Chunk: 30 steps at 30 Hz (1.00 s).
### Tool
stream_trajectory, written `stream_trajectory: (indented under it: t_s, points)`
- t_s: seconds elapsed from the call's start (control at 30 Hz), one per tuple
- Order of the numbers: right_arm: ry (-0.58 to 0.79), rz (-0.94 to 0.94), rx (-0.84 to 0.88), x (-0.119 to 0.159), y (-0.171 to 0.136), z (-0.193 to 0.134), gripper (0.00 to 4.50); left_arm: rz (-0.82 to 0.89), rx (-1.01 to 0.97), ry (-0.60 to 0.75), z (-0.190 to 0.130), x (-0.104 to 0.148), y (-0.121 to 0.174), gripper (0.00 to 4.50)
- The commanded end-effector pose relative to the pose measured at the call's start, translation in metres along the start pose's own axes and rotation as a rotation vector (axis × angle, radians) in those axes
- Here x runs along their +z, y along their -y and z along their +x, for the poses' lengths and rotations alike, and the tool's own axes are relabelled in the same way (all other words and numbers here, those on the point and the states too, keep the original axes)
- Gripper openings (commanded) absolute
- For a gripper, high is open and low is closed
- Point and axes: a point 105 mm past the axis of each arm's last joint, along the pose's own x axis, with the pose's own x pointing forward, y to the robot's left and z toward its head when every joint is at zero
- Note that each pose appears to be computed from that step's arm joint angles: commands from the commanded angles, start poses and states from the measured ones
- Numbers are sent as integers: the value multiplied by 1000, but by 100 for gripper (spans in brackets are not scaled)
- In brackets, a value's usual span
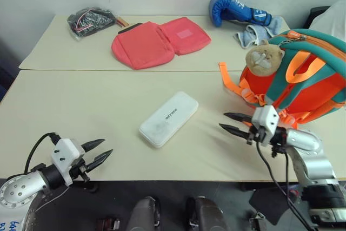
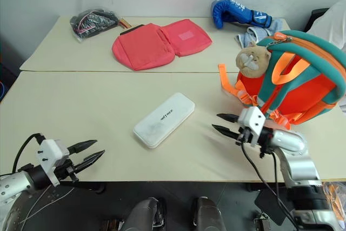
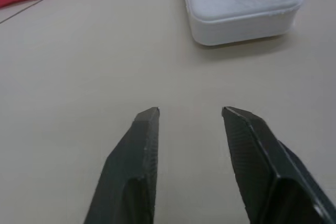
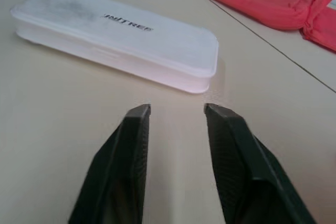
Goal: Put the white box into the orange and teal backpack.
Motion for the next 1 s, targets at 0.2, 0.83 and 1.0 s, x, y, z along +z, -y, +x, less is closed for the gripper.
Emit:
stream_trajectory:
  t_s: [0.2, 0.83, 1.0]
  points:
    - [-141, -86, -128, -10, 25, 47, 0, -116, 26, -5, 30, 12, 36, 3]
    - [-84, -85, -105, -24, 30, 105, 0, -190, 44, -7, 73, 17, 47, 3]
    - [-16, -134, 174, -14, 5, 95, 0, -146, 29, -33, 71, 11, 35, 3]
